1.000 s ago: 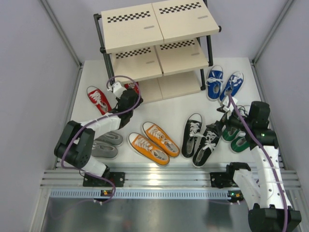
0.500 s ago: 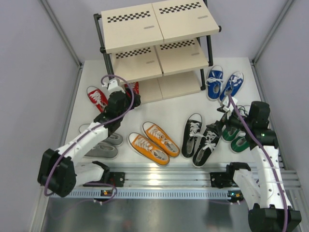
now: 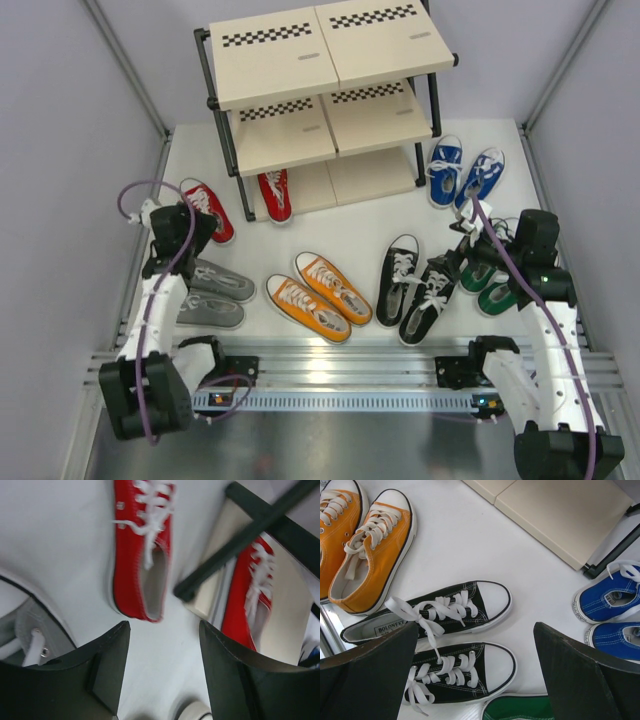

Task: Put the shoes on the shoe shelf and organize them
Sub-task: Pick up the shoe at the center of the board.

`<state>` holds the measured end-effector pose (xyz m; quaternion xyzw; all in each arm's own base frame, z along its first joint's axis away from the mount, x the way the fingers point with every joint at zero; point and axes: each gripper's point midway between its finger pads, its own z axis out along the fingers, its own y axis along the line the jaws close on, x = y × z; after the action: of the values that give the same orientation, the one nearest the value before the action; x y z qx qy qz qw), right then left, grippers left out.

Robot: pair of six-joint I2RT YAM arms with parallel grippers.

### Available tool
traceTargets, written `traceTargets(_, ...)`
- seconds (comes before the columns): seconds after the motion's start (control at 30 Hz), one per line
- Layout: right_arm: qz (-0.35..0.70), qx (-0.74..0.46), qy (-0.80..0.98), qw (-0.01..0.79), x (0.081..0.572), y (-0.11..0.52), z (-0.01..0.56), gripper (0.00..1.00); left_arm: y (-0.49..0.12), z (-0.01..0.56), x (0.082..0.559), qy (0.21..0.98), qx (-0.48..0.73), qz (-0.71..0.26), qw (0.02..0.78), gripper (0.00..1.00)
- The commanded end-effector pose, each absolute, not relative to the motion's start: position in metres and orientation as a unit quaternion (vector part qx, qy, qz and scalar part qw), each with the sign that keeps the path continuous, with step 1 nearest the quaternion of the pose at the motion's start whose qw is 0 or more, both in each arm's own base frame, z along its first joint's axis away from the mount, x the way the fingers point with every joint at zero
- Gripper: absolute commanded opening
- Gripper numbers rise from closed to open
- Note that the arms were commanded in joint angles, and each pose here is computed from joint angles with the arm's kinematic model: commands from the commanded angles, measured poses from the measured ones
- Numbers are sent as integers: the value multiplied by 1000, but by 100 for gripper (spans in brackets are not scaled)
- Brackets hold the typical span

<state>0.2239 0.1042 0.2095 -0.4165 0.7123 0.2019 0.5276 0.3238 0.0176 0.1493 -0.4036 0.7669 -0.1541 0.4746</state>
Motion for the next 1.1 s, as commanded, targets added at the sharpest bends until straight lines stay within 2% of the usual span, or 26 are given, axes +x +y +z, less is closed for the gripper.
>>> traceTargets(0.0,210,-433,698,529,222,111,210,99,22,148,344,739,-444,-236,448,63)
traceTargets(0.37,209,-435,698,529,221,110,210,99,64,83,388,789,-468,-141,372,58)
traceTargets(0.57,209,-435,699,527,222,110,209,99,65,57,390,811,-456,-128,343,45)
traceTargets(0.67,208,-435,700,527,222,110,209,99,62,53,390,817,-447,-134,339,31)
traceTargets(0.7,209,-434,701,526,222,110,208,99,60,57,391,817,-441,-141,344,19)
traceTargets(0.77,208,-435,700,527,222,110,209,99,58,64,392,819,-429,-147,352,3)
traceTargets(0.8,209,-434,700,527,222,110,209,100,58,80,394,814,-420,-152,371,0)
traceTargets(0.87,208,-434,701,526,222,110,208,99,58,97,391,810,-406,-150,395,0)
traceTargets(0.97,208,-434,701,526,222,110,207,99,55,154,377,783,-380,-158,466,0)
traceTargets(1.07,205,-435,701,526,222,109,208,99,44,173,358,775,-361,-173,488,0)
